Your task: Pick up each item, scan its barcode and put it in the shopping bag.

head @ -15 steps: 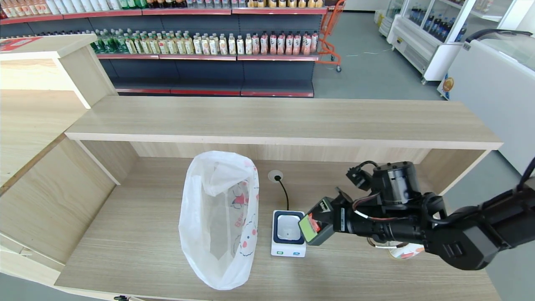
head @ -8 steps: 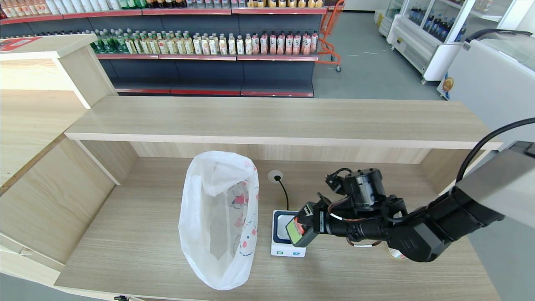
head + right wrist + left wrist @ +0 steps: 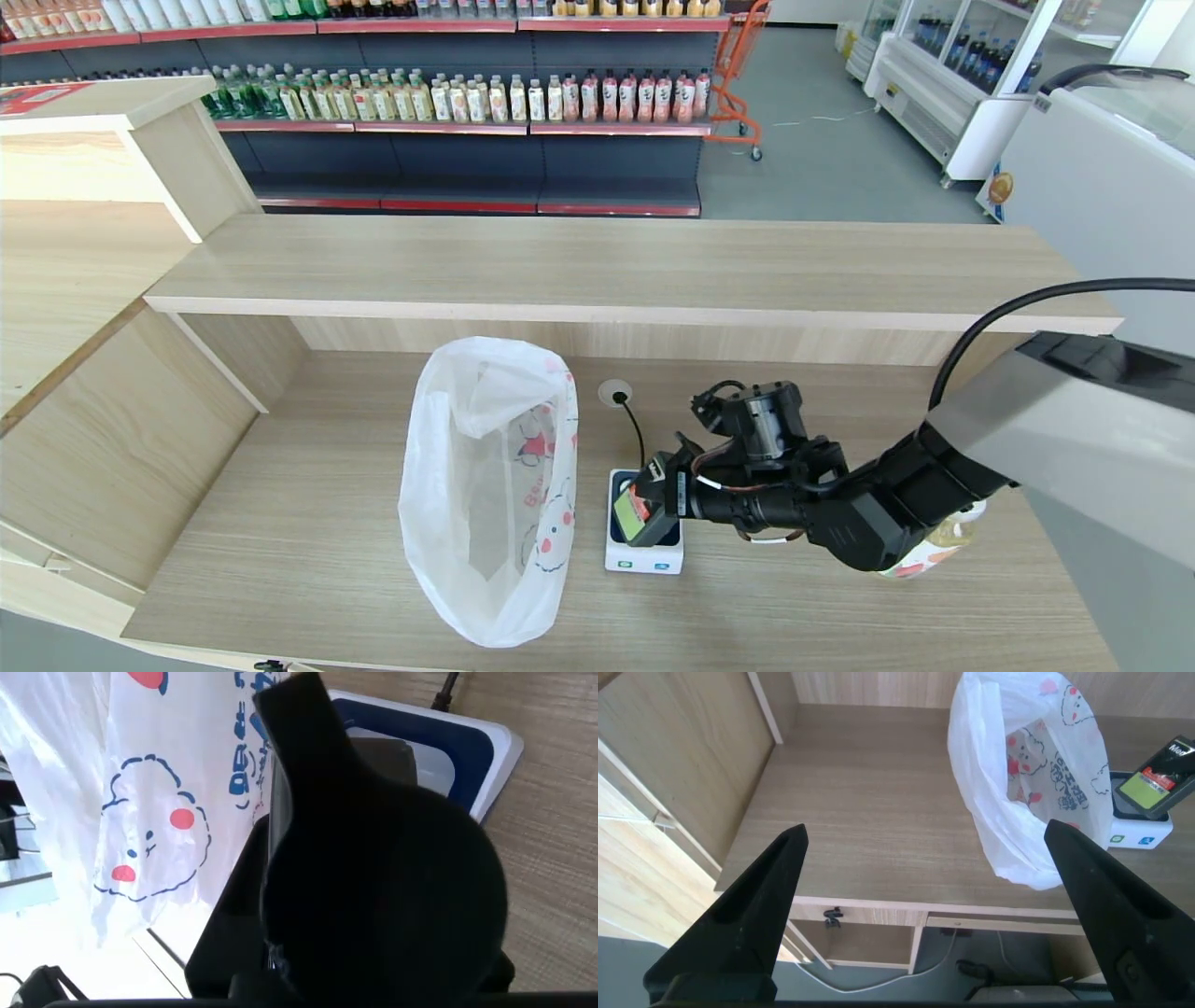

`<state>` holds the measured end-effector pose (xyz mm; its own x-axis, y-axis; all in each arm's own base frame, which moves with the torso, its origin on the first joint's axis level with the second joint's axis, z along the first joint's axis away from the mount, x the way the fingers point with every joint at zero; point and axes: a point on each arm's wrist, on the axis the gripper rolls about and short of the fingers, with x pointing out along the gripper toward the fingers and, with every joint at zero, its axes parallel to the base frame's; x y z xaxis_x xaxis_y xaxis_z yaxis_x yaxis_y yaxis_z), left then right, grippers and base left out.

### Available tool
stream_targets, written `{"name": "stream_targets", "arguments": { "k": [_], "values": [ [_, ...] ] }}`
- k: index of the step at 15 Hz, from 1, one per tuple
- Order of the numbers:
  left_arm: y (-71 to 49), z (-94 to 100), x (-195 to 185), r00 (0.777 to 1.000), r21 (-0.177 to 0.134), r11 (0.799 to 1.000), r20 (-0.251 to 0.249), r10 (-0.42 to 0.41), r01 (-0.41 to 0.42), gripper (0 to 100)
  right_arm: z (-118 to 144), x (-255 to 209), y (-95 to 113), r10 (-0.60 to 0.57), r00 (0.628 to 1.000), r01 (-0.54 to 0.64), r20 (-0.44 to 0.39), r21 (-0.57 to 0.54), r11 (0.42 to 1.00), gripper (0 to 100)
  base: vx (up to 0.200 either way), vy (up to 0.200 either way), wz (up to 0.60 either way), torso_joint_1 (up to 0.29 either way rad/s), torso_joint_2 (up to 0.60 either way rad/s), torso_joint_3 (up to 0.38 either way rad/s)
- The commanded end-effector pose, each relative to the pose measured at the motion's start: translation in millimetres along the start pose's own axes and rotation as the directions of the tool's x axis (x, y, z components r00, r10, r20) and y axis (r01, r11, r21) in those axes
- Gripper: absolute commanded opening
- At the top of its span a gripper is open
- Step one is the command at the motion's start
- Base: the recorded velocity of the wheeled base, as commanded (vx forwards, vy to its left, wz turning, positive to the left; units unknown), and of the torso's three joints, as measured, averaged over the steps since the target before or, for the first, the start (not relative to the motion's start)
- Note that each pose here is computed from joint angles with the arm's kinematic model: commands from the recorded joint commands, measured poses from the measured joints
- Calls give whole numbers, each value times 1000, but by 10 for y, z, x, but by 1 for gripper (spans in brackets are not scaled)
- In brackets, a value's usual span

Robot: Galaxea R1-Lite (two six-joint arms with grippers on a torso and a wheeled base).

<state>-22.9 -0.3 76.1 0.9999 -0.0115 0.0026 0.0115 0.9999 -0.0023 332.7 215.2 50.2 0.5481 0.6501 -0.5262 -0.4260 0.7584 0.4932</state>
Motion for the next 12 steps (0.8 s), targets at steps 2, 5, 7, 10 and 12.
{"name": "stream_targets", "arguments": {
  "k": [2,5,7,10,12],
  "values": [
    [0,0,0,1000,-1,1000,1,1,-1,100,-31,94,-16,-13,1000,13,-5,-14,1000,0,0,0,0,0,0,0],
    [0,0,0,1000,-1,1000,1,1,-1,100,-73,114,-42,-43,999,43,-7,-49,998,0,0,0,0,0,0,0],
    [0,0,0,1000,-1,1000,1,1,-1,100,-58,106,-40,-42,999,42,-3,-51,998,0,0,0,0,0,0,0],
    [0,0,0,1000,-1,1000,1,1,-1,100,24,9,16,-26,999,27,25,-46,999,0,0,0,0,0,0,0],
    [0,0,0,1000,-1,1000,1,1,-1,100,226,-402,260,34,994,-40,104,56,998,0,0,0,0,0,0,0]
  ]
}}
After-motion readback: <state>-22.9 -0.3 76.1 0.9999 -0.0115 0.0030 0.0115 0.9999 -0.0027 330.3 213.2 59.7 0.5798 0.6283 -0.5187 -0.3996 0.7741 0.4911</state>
